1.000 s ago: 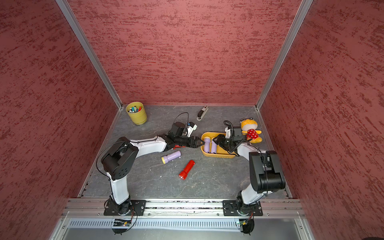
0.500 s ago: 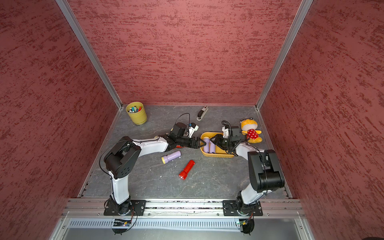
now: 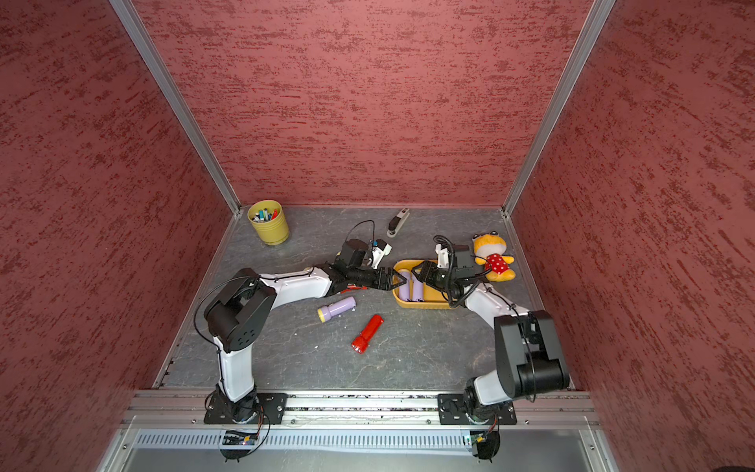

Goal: Put the flashlights into the storage boxes
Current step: Adjust the flashlight in the storage box, then pick up the flashlight from the center of the board.

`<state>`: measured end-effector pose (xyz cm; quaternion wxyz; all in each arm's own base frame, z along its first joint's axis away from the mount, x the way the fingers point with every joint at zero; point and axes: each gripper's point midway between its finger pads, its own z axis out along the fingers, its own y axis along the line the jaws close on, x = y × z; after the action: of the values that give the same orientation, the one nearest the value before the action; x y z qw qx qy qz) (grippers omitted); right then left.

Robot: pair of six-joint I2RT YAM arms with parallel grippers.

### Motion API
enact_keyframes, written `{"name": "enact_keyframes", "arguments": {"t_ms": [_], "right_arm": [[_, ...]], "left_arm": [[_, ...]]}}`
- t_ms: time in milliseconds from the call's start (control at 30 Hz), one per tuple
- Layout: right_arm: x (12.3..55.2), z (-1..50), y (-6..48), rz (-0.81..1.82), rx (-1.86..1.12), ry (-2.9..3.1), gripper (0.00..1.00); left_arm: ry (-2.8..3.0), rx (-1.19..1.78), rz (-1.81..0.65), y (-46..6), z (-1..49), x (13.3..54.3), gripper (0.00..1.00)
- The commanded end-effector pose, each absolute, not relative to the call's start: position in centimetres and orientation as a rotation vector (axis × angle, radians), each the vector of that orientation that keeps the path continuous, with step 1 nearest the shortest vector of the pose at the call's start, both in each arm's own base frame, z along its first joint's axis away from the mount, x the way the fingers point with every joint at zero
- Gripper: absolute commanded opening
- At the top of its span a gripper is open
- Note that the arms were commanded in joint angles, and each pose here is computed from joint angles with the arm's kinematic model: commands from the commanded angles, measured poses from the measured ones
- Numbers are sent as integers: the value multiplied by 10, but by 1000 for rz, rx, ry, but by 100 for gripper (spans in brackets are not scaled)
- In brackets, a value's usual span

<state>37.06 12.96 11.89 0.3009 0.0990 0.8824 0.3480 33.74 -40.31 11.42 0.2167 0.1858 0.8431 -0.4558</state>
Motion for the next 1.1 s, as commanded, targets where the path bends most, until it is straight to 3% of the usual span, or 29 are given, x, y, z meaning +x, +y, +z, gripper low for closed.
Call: {"name": "enact_keyframes", "arguments": {"t_ms": [0,233,533,733,900,1067], "right_arm": [[375,143,123,821,165,2274,59],[370,189,135,711,-106,2190,59],[333,244,193,543,-777,1885,57],[288,238,237,470,-1343,1534,52],[271,231,267,441,-1579,1372,51],[261,189,287,327,-1883,1334,52]], "left_arm": [[2288,542,-1233,-398,137,336,83],[2297,512,-1135,-363,150,328,84],[2335,422,-1002,-299,153,321,86],[2356,314,-940,-253,147,319,85],[2366,269,-864,-231,141,312,85],[2394,183,-838,-212,129,303,86]]}}
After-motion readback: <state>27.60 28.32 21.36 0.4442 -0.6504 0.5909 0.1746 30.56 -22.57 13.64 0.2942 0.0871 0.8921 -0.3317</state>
